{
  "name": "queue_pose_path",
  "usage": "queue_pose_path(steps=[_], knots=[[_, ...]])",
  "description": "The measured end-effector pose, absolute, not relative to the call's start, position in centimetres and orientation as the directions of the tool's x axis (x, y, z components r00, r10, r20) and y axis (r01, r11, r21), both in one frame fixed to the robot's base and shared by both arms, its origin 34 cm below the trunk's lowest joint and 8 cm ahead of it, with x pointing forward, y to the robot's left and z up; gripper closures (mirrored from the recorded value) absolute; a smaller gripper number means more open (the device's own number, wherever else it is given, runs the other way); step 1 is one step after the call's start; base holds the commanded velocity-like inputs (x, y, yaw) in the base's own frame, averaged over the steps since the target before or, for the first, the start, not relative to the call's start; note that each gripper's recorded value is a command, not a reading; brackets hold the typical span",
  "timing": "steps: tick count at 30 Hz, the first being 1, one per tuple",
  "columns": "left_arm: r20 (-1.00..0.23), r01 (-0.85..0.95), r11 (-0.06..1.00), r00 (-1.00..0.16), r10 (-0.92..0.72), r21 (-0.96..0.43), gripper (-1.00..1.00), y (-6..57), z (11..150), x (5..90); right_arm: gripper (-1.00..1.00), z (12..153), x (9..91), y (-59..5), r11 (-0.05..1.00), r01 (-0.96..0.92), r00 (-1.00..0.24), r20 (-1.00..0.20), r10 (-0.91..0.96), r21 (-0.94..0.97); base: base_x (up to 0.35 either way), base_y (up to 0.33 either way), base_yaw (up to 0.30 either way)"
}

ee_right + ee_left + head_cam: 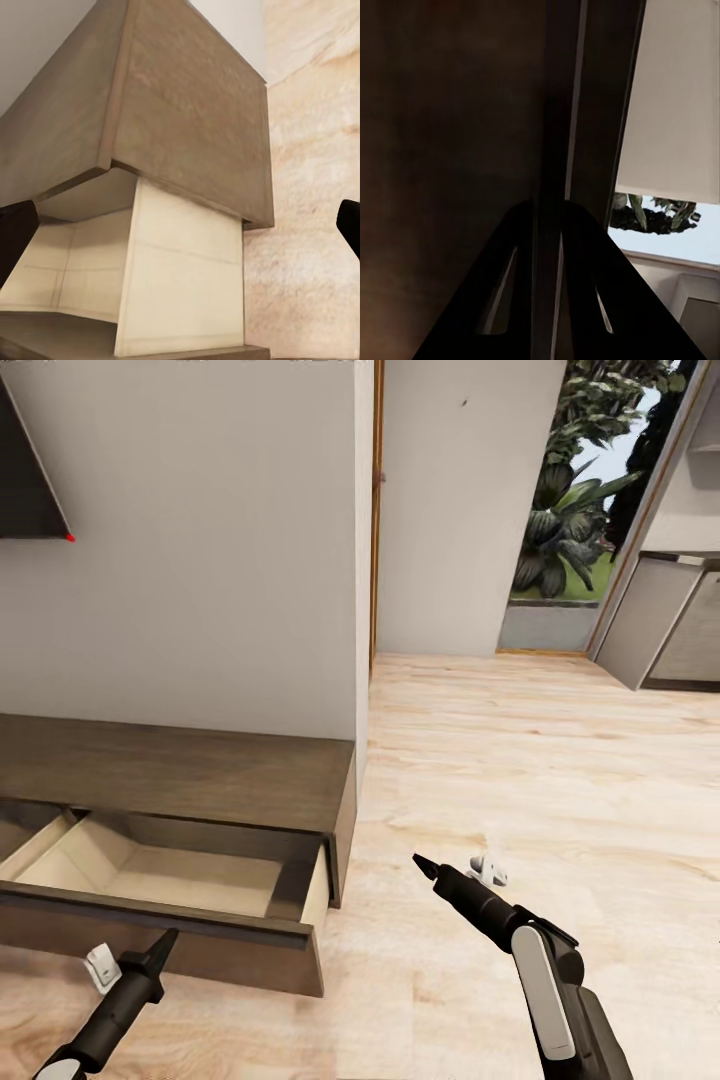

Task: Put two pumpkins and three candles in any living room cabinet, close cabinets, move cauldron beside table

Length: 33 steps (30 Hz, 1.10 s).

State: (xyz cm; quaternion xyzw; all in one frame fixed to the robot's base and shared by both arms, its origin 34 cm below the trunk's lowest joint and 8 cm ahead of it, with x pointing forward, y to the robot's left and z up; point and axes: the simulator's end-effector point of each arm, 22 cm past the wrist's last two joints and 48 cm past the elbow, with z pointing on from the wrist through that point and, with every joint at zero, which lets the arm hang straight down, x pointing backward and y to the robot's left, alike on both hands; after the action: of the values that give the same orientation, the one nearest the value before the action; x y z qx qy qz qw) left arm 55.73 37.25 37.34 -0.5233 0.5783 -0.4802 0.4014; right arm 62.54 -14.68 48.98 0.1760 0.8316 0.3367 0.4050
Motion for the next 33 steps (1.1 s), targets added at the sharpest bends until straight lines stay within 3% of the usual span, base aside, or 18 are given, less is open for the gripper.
queue_pose_path(steps=[19, 20, 21, 33], knots=[[0.034, -0.22, -0.009, -0.112, -0.993, -0.975, 1.0, 37.8, 37.3, 55.7, -1.0, 48.7, 62.5, -14.6, 0.71, 0.024, -0.615, -0.55, 0.566, 0.703, -0.116, 0.0, 0.0], [0.034, -0.22, -0.009, -0.111, -0.993, -0.975, -1.0, 37.9, 37.3, 55.7, -1.0, 48.6, 62.4, -14.5, 0.71, 0.026, -0.616, -0.548, 0.566, 0.704, -0.114, 0.0, 0.0], [0.046, -0.215, -0.005, -0.187, -0.981, -0.977, -1.0, 35.3, 37.4, 55.9, -1.0, 48.4, 62.4, -14.5, 0.71, 0.028, -0.618, -0.546, 0.566, 0.704, -0.107, 0.0, 0.0], [0.047, -0.214, -0.006, -0.191, -0.981, -0.977, -1.0, 35.1, 37.4, 55.9, -1.0, 48.1, 62.3, -14.4, 0.709, 0.033, -0.623, -0.54, 0.566, 0.704, -0.096, 0.0, 0.0]])
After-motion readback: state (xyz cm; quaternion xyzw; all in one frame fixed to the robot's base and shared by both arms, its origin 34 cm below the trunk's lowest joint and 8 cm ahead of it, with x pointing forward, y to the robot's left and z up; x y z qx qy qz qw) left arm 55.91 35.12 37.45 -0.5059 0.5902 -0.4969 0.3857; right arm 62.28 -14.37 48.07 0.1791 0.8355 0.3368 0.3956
